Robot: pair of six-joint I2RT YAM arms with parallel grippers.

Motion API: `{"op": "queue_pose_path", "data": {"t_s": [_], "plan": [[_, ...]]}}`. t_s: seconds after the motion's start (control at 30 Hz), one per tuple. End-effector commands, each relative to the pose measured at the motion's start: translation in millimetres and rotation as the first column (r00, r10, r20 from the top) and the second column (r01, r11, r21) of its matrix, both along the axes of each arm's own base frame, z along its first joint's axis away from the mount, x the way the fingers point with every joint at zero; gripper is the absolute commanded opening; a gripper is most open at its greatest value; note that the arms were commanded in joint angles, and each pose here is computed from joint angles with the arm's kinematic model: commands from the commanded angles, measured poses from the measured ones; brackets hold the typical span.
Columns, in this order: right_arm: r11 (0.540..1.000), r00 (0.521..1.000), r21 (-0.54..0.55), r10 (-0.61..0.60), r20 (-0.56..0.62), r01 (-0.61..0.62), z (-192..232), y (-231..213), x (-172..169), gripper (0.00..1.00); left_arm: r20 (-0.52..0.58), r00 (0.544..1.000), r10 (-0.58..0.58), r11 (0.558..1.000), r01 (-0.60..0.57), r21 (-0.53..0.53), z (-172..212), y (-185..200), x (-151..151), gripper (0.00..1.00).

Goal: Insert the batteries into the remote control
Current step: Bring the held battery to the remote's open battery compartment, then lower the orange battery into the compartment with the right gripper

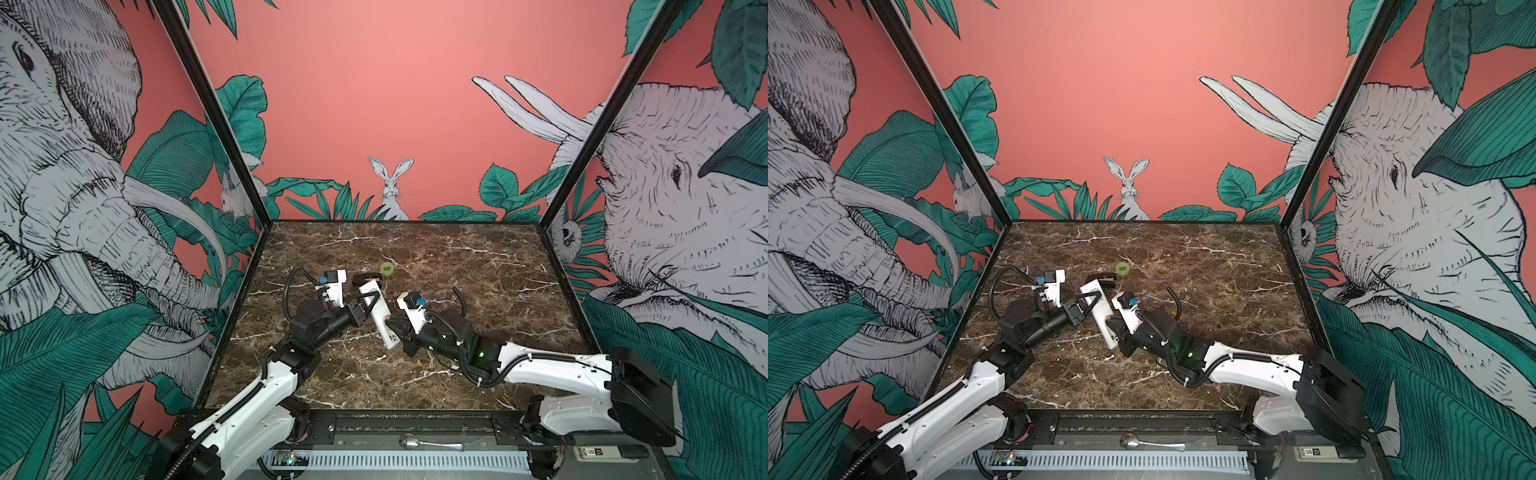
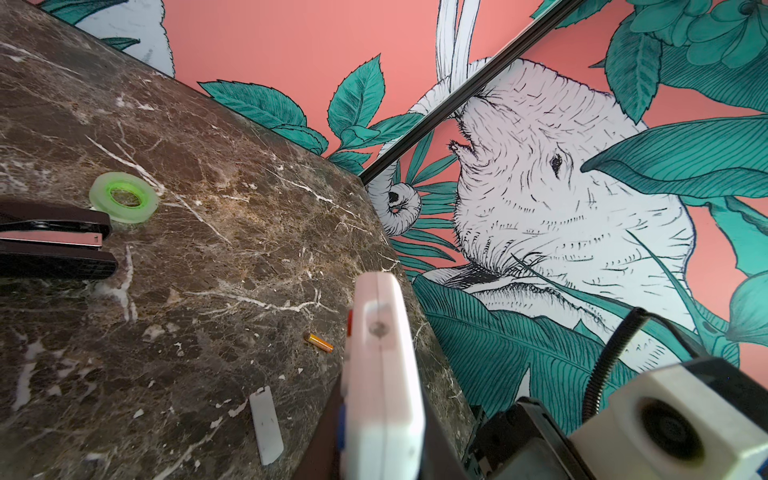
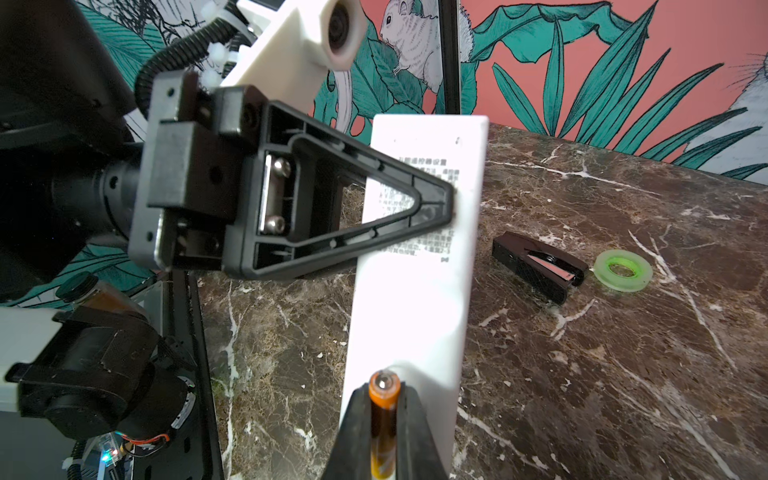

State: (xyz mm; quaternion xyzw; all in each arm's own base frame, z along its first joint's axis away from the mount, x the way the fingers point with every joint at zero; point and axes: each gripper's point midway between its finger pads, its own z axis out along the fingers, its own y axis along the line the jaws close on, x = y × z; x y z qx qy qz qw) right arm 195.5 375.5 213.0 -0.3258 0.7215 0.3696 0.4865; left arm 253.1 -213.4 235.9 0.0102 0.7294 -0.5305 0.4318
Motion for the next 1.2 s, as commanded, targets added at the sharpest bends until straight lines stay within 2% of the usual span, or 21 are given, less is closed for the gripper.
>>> {"op": "queue_pose_path", "data": {"t_s": [0.0,1.17], "plan": [[0.999,1.0,0.041,0.007,0.008,-0.007,5.9,3.8,-2.9,0.01,0.042,0.999,0.014,0.999,-0.013,-0.038,13.0,4.0,-1.0,0.0],[0.999,1.0,0.03,0.017,-0.019,-0.016,-6.0,7.4,-5.1,0.02,0.073,0.997,0.036,0.994,-0.028,-0.103,26.2,8.9,-1.6,0.0]]}}
